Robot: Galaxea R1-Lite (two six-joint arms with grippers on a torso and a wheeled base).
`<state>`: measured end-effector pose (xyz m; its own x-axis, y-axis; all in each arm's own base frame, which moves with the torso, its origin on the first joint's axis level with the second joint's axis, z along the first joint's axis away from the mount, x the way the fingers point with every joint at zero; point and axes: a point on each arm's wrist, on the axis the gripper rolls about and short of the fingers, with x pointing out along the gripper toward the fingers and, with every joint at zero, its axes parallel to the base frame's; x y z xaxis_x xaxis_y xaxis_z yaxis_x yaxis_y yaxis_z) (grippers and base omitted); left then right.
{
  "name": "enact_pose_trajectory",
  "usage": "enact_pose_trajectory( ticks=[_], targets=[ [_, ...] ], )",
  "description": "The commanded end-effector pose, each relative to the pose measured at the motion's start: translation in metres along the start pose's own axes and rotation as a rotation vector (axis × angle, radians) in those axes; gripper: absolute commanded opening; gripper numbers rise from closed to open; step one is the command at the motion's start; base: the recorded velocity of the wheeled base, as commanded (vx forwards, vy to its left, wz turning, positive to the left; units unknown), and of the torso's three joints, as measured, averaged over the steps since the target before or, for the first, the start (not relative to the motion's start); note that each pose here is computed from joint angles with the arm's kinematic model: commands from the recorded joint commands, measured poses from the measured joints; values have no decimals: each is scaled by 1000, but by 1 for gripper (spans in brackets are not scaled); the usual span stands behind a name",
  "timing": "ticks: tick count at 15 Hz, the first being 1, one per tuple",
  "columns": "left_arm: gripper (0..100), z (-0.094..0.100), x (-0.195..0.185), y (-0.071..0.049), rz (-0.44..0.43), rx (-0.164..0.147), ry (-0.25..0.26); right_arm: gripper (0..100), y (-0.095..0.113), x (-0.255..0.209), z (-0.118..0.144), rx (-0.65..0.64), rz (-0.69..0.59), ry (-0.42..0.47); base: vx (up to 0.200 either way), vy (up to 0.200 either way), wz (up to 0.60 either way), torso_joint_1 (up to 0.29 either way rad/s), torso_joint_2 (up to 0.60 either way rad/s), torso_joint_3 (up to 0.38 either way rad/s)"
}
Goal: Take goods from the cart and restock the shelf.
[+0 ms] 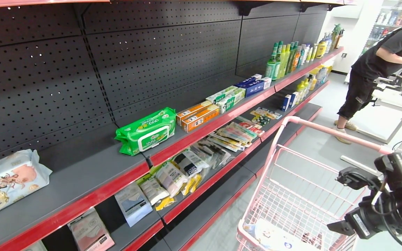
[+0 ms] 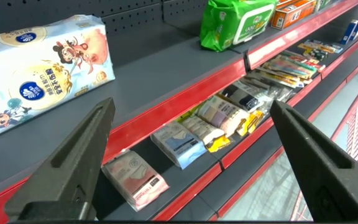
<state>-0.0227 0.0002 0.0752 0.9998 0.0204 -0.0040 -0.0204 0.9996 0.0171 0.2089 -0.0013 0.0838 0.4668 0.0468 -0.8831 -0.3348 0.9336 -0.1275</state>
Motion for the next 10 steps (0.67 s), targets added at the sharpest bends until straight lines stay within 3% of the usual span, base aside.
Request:
enact_pose_trajectory(
  ticks=[1,10],
  targets=[
    [100,0,0,0,1,0,1,100,10,20,7,-50,50,61,0,0,0,0,0,0],
    [100,0,0,0,1,0,1,100,35,41,11,-217,123,113,0,0,0,-145,317,169]
  ],
)
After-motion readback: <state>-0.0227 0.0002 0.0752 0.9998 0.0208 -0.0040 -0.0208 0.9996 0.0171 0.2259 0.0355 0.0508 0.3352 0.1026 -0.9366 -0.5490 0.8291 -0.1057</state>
